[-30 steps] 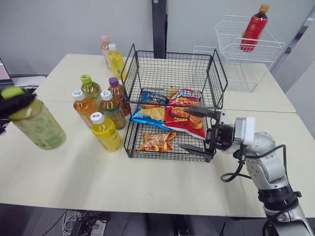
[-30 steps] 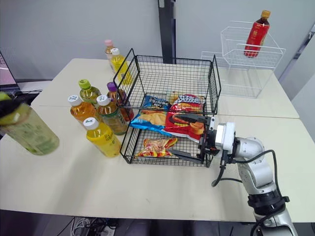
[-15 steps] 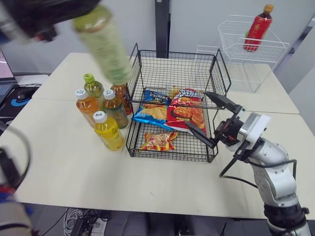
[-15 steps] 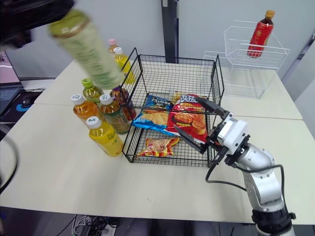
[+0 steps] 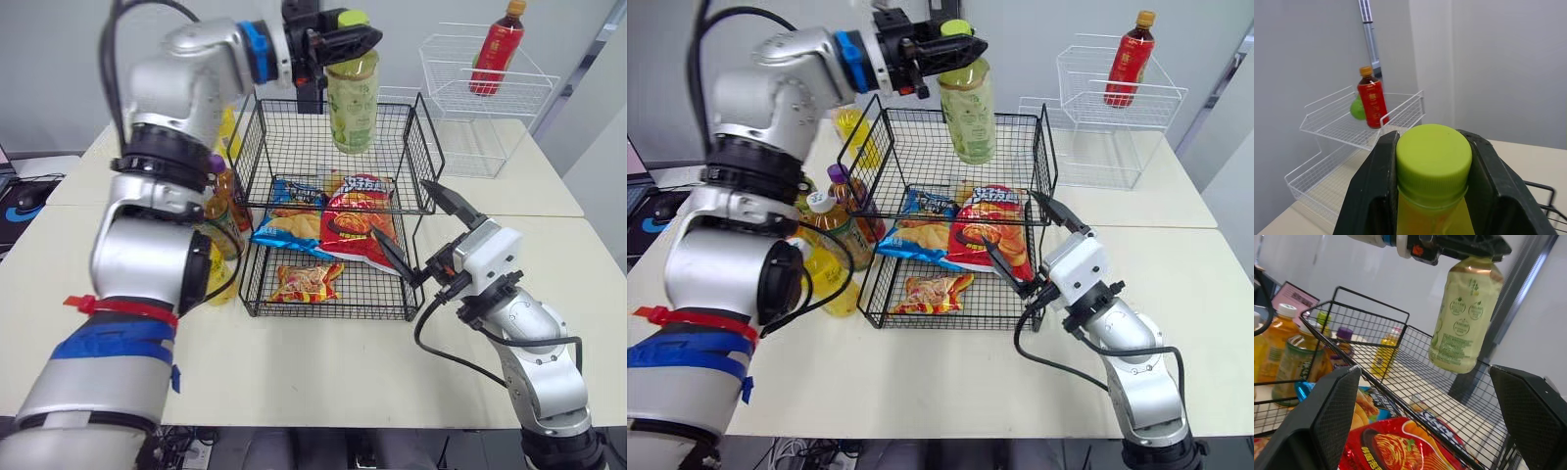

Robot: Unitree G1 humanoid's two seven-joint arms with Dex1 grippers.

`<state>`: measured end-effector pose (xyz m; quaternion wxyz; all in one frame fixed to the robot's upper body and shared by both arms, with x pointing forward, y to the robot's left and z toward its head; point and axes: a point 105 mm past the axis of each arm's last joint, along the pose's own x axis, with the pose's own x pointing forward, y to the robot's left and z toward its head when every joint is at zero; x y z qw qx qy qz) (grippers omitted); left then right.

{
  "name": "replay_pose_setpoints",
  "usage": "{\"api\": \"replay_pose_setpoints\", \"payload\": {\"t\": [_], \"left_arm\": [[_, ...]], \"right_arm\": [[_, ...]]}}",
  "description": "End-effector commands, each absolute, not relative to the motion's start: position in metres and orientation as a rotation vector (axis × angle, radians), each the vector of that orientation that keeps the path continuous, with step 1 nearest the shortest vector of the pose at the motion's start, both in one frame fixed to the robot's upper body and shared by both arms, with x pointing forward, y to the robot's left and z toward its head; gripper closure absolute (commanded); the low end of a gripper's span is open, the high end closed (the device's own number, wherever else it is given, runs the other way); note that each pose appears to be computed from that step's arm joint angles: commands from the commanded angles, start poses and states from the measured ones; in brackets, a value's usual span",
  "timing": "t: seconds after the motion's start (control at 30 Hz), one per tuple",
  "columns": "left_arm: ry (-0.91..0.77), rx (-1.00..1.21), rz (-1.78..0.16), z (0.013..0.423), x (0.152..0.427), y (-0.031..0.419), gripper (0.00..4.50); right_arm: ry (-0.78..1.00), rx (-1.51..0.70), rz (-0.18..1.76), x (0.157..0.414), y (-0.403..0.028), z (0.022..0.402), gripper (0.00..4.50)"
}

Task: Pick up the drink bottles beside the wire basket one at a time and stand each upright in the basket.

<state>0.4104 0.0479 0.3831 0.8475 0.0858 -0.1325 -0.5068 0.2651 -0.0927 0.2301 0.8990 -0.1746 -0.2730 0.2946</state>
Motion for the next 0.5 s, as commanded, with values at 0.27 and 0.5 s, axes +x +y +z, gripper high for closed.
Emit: {"api": "replay_pose_setpoints", "payload": {"t": [0.27,0.5], "left_arm": [[-0.396,0.162,-1.069,0.400,0.413,0.015,3.14],[-0.377,0.166,-1.085,0.392,0.414,-0.002,3.14]], "right_arm": [[-0.618,-0.377,0.530,0.257,-0.096,0.240,0.00],[-0.615,-0.372,0.531,0.256,-0.096,0.235,0.00]]}}
